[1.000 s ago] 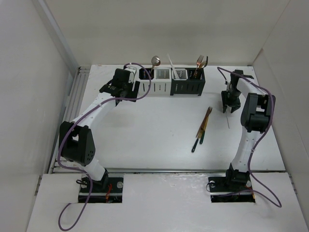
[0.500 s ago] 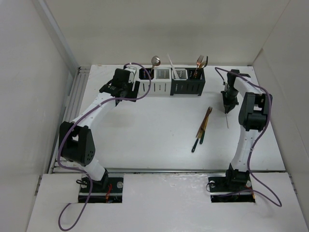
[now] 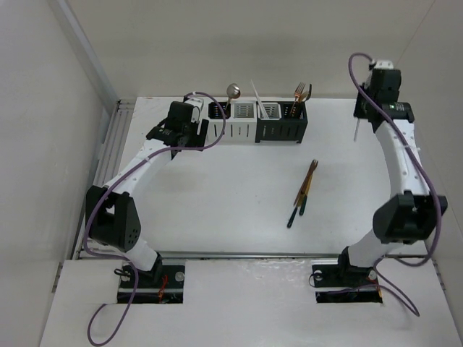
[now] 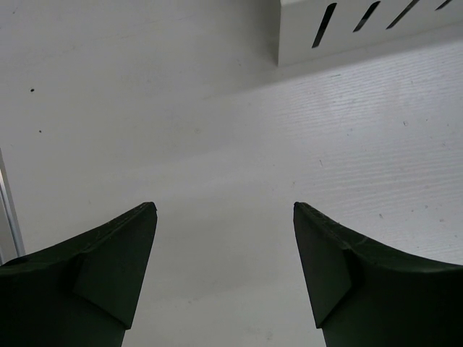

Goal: Sort the eating utensils into containers

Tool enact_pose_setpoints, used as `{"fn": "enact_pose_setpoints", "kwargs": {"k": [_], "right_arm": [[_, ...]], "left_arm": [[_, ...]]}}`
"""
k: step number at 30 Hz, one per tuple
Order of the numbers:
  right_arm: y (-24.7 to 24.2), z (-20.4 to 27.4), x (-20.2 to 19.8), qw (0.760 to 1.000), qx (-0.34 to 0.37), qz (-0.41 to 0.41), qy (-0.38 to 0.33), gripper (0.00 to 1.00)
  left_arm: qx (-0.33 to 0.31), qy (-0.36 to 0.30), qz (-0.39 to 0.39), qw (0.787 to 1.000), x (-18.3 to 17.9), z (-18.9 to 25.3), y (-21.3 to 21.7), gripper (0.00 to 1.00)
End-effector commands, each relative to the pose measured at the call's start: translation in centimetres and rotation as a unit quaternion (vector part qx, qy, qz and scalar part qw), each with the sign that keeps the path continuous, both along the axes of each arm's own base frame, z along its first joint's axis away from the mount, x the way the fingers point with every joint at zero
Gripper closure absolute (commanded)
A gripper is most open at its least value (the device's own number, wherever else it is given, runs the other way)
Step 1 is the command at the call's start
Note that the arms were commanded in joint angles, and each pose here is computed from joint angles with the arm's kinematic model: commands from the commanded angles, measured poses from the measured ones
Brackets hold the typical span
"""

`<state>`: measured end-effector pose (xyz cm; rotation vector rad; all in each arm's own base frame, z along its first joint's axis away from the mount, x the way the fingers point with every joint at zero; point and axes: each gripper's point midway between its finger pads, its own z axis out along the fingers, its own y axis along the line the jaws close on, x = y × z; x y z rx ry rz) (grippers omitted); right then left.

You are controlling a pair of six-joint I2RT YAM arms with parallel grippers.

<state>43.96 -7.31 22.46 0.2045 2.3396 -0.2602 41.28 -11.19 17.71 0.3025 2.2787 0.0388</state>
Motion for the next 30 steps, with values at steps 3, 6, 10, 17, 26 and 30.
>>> {"fn": "enact_pose_setpoints", "kwargs": {"k": [3, 6, 10, 17, 26, 30], "right_arm": [[9.5, 15.8, 4.0, 0.955, 0.017, 0.081, -0.286, 1.00], [15.6, 18.1, 6.2, 0.925, 0.051, 0.130, -0.352, 1.00], [22.6, 18.5, 9.4, 0.903, 0.108, 0.188, -0.371, 1.00], [29.4, 15.3, 12.9, 0.888, 0.131, 0.240, -0.369, 1.00], [30.1, 7.0, 15.5, 0.913, 0.111, 0.225, -0.323, 1.00], [29.9, 2.3, 15.5, 0.928, 0.102, 0.221, -0.281, 1.00]], "left_arm": [[-0.013, -0.031, -0.003, 0.999, 0.0, 2.6, 0.0, 0.26], [-0.013, -0.032, -0.003, 0.999, 0.2, 3.0, -0.1, 0.26], [-0.008, -0.025, 0.000, 1.000, 0.2, 2.7, 0.1, 0.26], [0.001, -0.022, 0.008, 1.000, -0.2, 2.3, 0.6, 0.26], [0.005, -0.019, 0.012, 1.000, -0.5, 2.0, 0.9, 0.26], [0.005, -0.019, 0.012, 1.000, -0.5, 2.0, 0.9, 0.26]]}}
